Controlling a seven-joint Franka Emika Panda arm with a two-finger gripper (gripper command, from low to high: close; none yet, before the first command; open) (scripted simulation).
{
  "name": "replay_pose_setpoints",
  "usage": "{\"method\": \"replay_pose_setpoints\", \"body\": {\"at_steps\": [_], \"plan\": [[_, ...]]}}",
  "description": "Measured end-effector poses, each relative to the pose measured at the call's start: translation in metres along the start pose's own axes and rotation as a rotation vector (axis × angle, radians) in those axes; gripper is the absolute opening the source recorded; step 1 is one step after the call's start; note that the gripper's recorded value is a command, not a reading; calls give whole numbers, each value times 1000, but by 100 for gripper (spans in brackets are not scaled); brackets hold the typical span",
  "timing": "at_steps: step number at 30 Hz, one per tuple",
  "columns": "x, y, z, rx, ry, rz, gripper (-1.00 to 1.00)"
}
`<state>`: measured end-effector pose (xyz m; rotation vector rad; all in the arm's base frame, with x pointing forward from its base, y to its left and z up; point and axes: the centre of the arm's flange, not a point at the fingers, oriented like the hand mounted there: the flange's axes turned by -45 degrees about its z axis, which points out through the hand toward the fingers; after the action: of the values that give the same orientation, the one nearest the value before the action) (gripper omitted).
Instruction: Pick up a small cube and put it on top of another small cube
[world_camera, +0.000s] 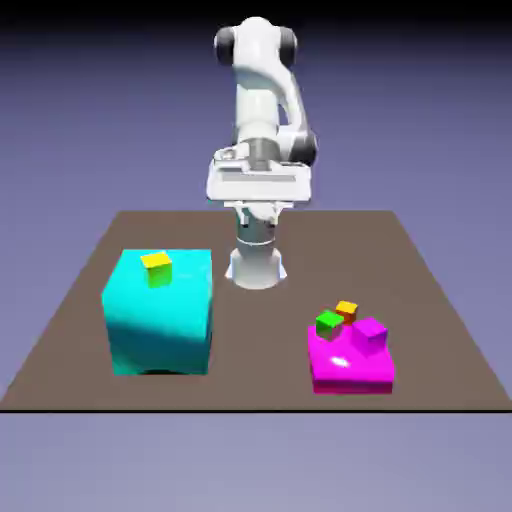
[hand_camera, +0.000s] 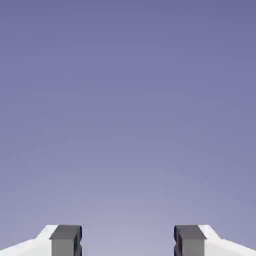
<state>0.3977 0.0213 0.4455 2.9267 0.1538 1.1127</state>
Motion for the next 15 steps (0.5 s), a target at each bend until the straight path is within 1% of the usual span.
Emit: {"method": "replay_pose_setpoints", "body": {"at_steps": [7,13,15], "plan": [[-28,-103,77,107,-399,-258,0],[-84,-198,120,147,-724,-526,0],[-106,-219,132,140,-830,-601,0]]}}
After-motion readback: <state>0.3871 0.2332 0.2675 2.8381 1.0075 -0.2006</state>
